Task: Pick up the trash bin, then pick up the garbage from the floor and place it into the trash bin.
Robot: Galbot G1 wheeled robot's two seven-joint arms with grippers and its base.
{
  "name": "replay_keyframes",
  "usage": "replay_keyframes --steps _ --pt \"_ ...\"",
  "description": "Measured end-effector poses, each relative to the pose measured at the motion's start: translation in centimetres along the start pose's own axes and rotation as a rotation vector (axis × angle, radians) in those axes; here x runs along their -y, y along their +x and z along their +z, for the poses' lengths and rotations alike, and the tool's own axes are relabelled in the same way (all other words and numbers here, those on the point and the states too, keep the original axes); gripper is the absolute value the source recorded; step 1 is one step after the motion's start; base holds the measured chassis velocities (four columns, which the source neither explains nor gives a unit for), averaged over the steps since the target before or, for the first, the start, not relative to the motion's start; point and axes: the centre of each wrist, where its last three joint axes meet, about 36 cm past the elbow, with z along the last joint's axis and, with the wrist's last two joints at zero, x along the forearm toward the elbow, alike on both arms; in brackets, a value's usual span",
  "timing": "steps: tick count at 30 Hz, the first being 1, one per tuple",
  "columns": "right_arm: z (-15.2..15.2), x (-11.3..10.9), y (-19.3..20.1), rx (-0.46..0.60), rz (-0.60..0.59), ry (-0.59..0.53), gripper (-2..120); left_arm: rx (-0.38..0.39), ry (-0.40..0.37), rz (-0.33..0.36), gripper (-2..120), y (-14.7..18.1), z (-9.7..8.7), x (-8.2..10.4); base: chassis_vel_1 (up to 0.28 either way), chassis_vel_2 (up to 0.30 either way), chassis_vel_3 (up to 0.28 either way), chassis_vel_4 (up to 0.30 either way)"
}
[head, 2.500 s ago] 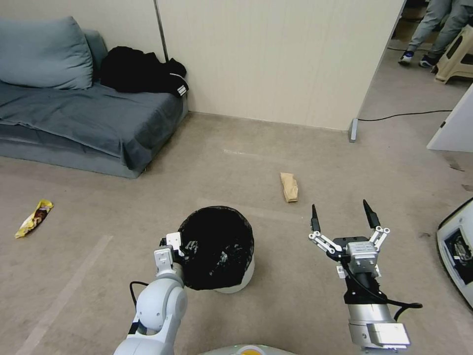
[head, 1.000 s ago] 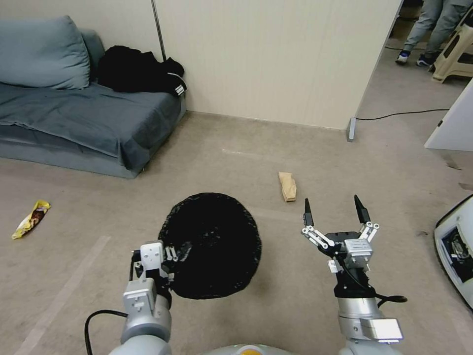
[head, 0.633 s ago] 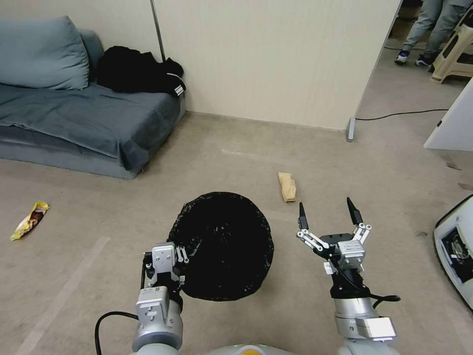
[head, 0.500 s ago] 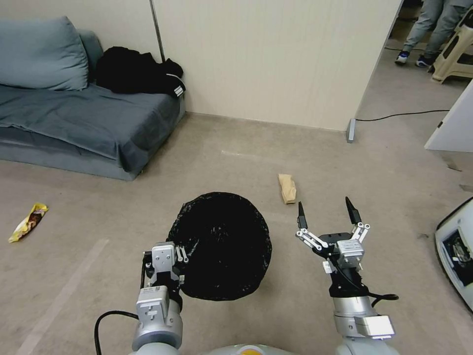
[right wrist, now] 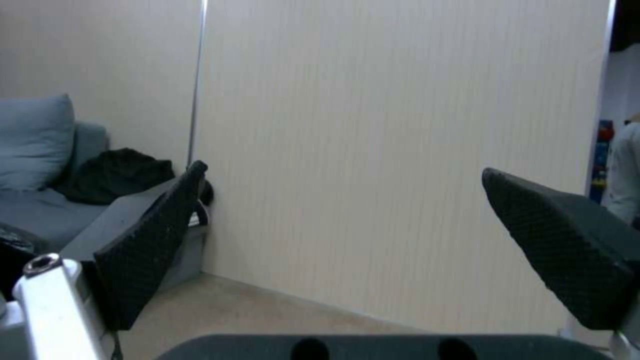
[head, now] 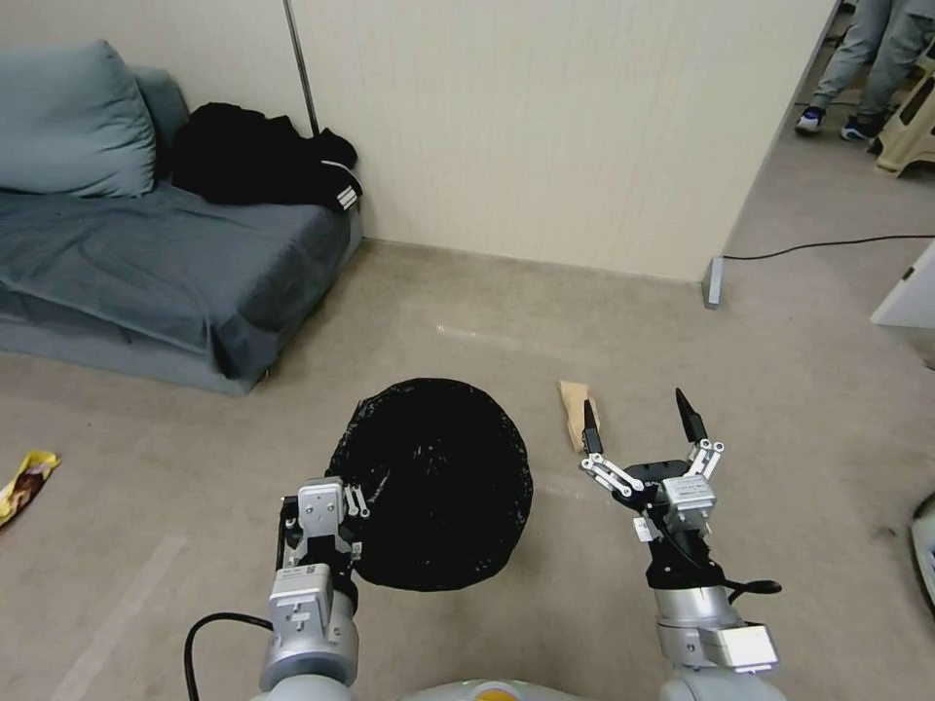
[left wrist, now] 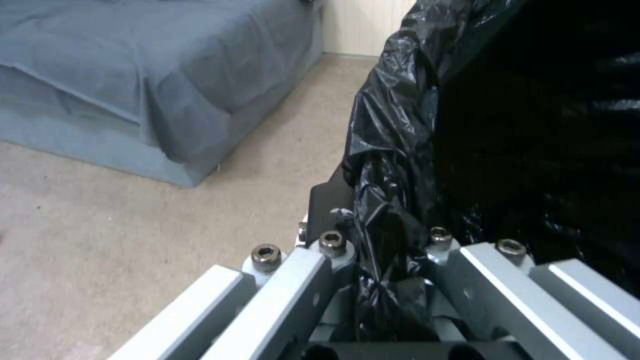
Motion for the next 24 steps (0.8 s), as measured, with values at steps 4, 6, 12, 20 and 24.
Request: replay_keyframes --steps 4,6,12,20,24 --pt "0.0 0.0 0.0 0.010 -0.010 0.000 100 -0.001 -0.003 0.000 2 0.1 0.0 0.0 0.007 -0.012 -0.013 0.006" --pt "0.0 0.0 0.0 0.011 -0.012 -0.001 100 0.000 -0.003 0.000 2 0.1 0.1 0.0 0.062 -0.048 -0.060 0.053" --pt "-0.1 0.4 -0.9 0.032 0.002 -0.008 100 0.004 -0.005 -0.002 2 0.3 0.0 -0.1 0.017 -0.020 -0.016 0.014" --pt "-0.5 1.4 -4.5 -0.024 0.036 0.014 100 0.012 -0.004 -0.012 2 0.0 -0.3 -0.3 0.000 0.000 0.000 0.000" --pt "-0.9 1.6 -7.1 -0.157 0.092 0.018 100 0.005 -0.011 -0.024 2 -0.3 -0.3 -0.6 0.000 0.000 0.000 0.000"
